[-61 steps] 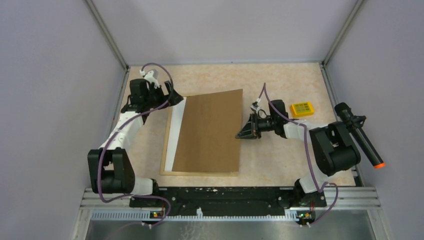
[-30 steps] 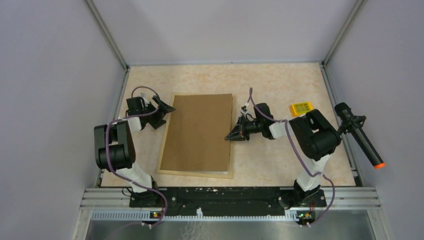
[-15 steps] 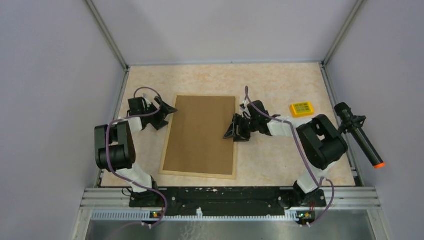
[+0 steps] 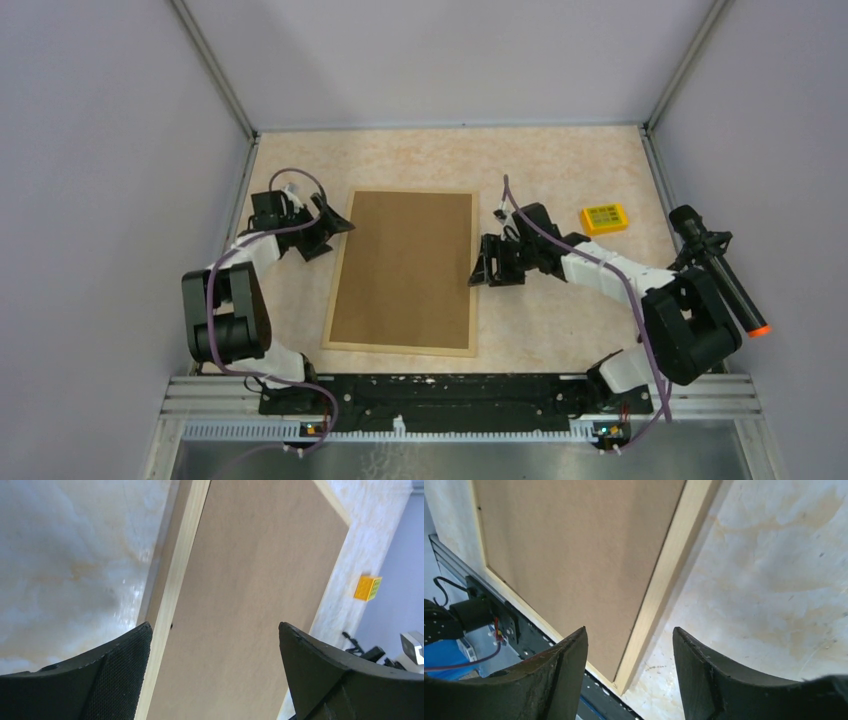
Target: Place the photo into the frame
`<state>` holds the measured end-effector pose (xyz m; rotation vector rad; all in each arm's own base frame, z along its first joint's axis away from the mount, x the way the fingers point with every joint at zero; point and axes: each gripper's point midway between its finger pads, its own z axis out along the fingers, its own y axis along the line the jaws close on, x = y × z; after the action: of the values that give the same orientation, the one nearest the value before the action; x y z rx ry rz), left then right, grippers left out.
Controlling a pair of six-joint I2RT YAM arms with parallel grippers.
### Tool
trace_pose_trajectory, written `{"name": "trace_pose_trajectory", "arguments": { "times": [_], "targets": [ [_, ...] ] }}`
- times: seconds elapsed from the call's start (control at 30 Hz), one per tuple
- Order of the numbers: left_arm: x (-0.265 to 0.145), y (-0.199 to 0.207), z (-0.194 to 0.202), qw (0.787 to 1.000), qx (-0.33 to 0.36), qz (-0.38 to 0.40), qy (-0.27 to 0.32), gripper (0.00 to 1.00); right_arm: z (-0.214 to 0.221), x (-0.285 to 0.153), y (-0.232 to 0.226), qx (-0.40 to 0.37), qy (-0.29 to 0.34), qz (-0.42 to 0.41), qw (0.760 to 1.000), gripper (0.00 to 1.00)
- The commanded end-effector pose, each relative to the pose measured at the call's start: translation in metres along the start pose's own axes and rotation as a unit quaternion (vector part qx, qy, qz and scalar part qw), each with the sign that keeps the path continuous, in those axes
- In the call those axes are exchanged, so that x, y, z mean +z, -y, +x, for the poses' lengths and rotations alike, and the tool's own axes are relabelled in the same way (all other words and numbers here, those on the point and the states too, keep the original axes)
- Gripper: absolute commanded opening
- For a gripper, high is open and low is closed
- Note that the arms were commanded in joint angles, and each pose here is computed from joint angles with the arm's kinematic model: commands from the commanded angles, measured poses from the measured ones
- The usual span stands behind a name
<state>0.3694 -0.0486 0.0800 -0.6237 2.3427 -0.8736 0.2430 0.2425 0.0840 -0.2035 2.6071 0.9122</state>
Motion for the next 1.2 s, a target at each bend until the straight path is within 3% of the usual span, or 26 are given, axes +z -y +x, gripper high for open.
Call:
{"name": "trace_pose_trajectory", "arguments": {
  "times": [0.0,0.07,0.17,0.33,0.43,0.57,0.67,0.83,1.03,1.17],
  "targets": [
    [-0.015,-0.015,0.027,0.999,0.032,-0.023,-0.018,0.99,0.016,0.014,0.005,0.004,-0.019,-0.028,0.999,0.61],
    [-0.013,-0.019,0.039,0.999,0.025,-0.02,-0.036,0.99,0.02,0.025,0.012,0.001,-0.032,-0.019,0.999,0.52],
    [-0.011,-0.021,0.051,0.998,0.016,-0.006,-0.053,0.98,0.024,0.041,0.015,-0.002,-0.045,-0.01,0.999,0.28],
    [-0.004,-0.021,0.065,0.997,0.0,0.019,-0.078,0.96,0.022,0.059,0.018,-0.012,-0.042,0.05,0.998,0.27],
    [-0.004,-0.02,0.067,0.996,-0.002,0.024,-0.081,0.96,0.024,0.065,0.014,-0.017,-0.04,0.068,0.997,0.18],
    [-0.004,-0.019,0.068,0.996,-0.001,0.028,-0.082,0.96,0.019,0.066,0.016,-0.025,-0.032,0.103,0.994,0.17],
    [-0.004,-0.017,0.072,0.996,-0.005,0.035,-0.087,0.96,0.02,0.066,0.025,-0.028,-0.04,0.141,0.989,0.21],
    [-0.004,-0.015,0.073,0.995,-0.008,0.039,-0.087,0.96,0.03,0.07,0.04,-0.068,-0.065,0.241,0.966,0.37],
    [-0.005,-0.012,0.078,0.995,-0.009,0.05,-0.092,0.96,0.04,0.091,0.028,-0.071,-0.066,0.236,0.967,0.59],
    [-0.004,-0.01,0.082,0.994,-0.008,0.052,-0.097,0.96,0.035,0.1,0.033,-0.075,-0.073,0.267,0.958,0.63]
  ]
}}
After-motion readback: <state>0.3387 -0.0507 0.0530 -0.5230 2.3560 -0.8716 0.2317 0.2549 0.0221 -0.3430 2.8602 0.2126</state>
